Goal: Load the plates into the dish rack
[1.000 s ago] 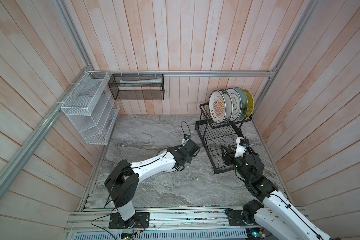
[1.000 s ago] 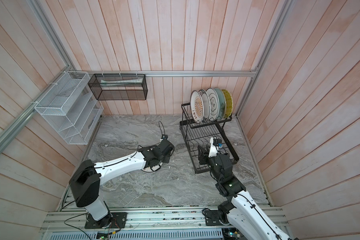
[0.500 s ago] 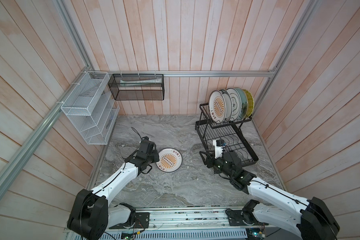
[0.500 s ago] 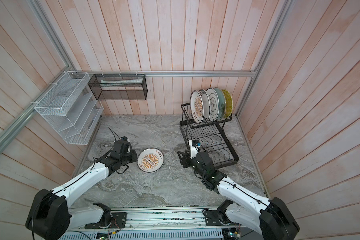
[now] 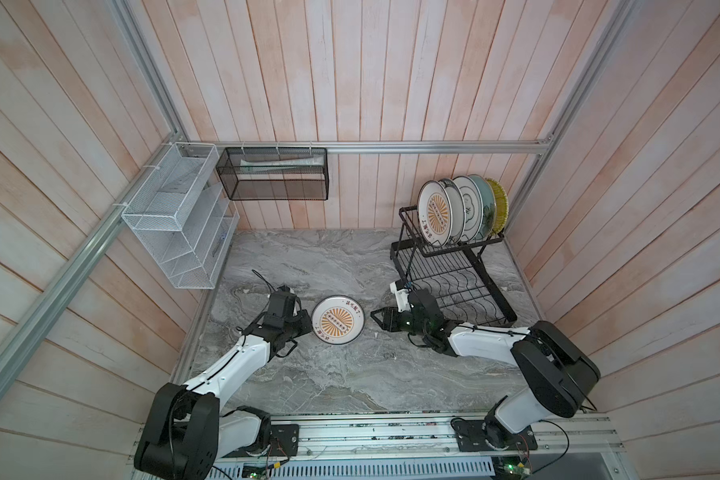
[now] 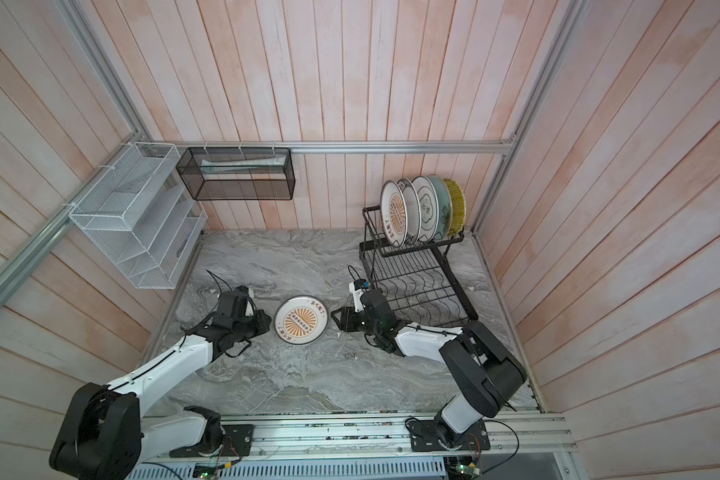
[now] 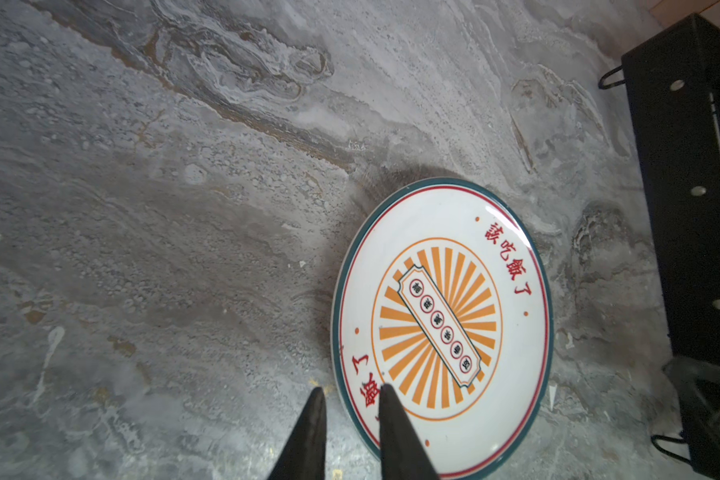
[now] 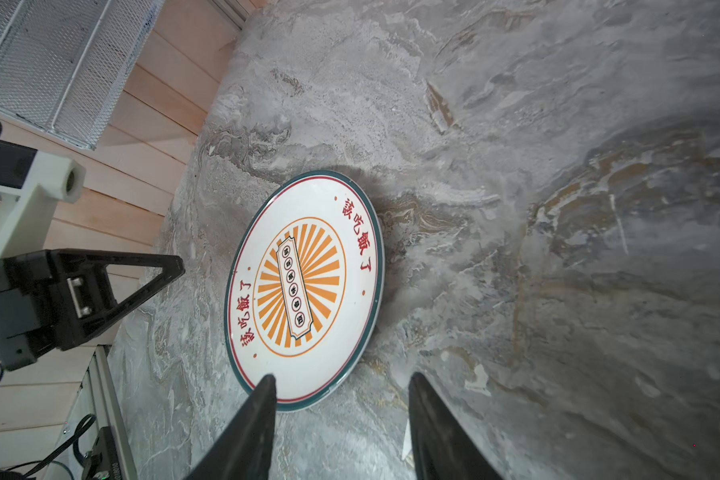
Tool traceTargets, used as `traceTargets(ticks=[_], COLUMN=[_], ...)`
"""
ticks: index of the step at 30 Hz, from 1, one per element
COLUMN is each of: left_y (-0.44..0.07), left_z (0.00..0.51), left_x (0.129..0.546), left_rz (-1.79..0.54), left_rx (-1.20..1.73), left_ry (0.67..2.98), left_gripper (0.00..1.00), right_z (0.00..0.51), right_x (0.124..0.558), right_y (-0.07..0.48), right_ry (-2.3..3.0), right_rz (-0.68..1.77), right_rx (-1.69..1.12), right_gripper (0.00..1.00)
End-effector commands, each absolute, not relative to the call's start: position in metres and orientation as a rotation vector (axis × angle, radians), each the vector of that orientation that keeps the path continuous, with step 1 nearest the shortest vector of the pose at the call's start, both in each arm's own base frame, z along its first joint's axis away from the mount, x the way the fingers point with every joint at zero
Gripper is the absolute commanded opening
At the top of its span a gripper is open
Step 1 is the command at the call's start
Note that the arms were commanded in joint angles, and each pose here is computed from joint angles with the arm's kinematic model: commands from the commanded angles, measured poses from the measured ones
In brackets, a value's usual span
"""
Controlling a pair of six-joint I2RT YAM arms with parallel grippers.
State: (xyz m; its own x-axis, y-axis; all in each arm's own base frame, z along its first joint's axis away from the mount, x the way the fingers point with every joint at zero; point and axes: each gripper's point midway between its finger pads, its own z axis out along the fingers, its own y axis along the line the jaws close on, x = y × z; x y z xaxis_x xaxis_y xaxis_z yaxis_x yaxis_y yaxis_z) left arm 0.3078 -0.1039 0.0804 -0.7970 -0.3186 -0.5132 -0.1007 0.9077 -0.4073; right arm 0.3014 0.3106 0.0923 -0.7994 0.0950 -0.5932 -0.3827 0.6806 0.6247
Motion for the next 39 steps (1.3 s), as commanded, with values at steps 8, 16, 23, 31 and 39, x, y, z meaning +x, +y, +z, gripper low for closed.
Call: traceTargets(ticks=[8,16,23,31,39], left_y=[-0.108,-0.1,-0.101,-0.102,-0.102], left_z=[0.084,0.08,0.076,0.074,0.074], left_x=[0.314,0.315,0.316,0.315,0.314], left_rz=[-0.519,-0.463,-0.47,-0.479,-0.489], left_rx=[-0.291,-0.306,-0.308,-0.307,-0.314], left_ry=[2.473,2.477,2.489,2.494,2.486], left_gripper=[0.25,0.25,0.25,0.25,0.25], right_z=[0.065,0.043,0.036,0.027,0.02], right_x=[0.312,0.314,0.314,0.314,0.313], right_y=[0.341,0.348,0.352,0.355,0.362], right_ry=[2.389,2.45,2.463,2.454,2.455], right_rz=[1.138,1.184,1.235,1.341,1.429], right_rx=[-0.201,-0.15,-0.133,-0.052,-0.005], right_gripper=[0.46,0.38,0.38,0.36,0.31])
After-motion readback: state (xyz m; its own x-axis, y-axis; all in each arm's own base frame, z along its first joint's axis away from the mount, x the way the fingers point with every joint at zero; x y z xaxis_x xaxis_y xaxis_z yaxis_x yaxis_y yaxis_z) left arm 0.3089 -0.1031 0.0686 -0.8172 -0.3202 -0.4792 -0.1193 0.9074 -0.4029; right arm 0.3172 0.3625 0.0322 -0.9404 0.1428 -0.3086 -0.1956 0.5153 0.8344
